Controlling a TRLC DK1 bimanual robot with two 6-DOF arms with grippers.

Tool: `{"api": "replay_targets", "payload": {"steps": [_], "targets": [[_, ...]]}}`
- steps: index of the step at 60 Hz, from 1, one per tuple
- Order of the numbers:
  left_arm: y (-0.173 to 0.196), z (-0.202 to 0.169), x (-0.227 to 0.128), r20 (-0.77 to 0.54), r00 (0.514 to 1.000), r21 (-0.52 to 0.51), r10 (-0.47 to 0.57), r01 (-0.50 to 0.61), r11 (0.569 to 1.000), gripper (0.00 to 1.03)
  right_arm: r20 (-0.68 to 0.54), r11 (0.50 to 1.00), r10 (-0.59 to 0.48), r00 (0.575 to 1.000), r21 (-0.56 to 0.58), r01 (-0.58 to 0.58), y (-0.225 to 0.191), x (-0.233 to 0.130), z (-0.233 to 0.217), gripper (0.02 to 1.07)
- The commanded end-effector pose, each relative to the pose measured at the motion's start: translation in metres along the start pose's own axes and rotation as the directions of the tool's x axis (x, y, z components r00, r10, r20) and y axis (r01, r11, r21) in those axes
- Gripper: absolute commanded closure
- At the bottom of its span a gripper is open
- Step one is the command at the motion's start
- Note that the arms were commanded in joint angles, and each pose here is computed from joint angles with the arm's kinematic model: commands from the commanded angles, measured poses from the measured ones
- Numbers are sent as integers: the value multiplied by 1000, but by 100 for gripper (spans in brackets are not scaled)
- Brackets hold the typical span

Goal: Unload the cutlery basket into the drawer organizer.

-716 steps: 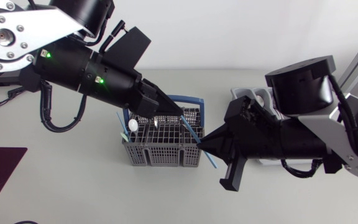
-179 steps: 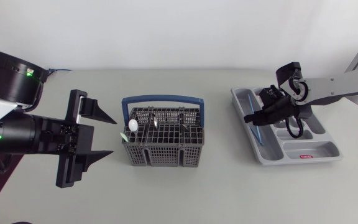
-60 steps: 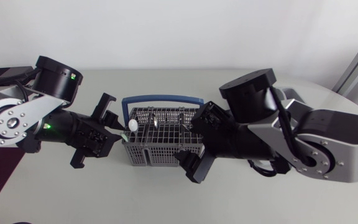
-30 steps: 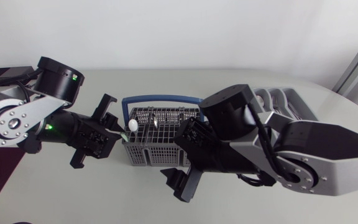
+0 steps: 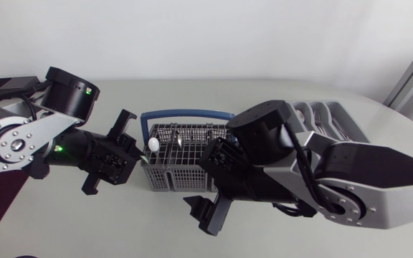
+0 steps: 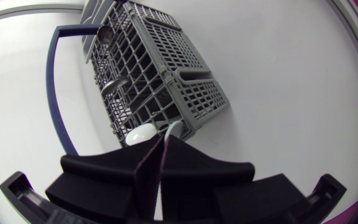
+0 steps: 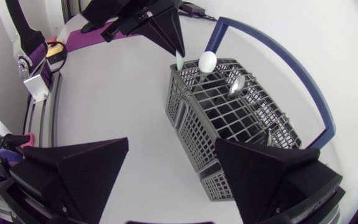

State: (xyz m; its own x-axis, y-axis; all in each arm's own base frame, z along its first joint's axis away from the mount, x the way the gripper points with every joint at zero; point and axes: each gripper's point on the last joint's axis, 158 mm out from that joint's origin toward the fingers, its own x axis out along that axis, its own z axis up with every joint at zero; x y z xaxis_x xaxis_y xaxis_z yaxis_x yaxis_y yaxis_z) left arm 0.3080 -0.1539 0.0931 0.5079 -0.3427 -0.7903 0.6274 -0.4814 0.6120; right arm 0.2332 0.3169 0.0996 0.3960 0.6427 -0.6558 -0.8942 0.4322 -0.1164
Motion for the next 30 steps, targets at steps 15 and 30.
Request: {"api": "replay_targets", "payload": {"steps": [15,30], "targets": [[6,4,-14,-2,999,38,35,-35,999,89,-41,1000,9,999,-5,-10,6,4,-19,7],[22,3,-39,-15,996,46,88,-87,995,89,-37,1000,0,999,-13,0,7,2,-18,7]]}}
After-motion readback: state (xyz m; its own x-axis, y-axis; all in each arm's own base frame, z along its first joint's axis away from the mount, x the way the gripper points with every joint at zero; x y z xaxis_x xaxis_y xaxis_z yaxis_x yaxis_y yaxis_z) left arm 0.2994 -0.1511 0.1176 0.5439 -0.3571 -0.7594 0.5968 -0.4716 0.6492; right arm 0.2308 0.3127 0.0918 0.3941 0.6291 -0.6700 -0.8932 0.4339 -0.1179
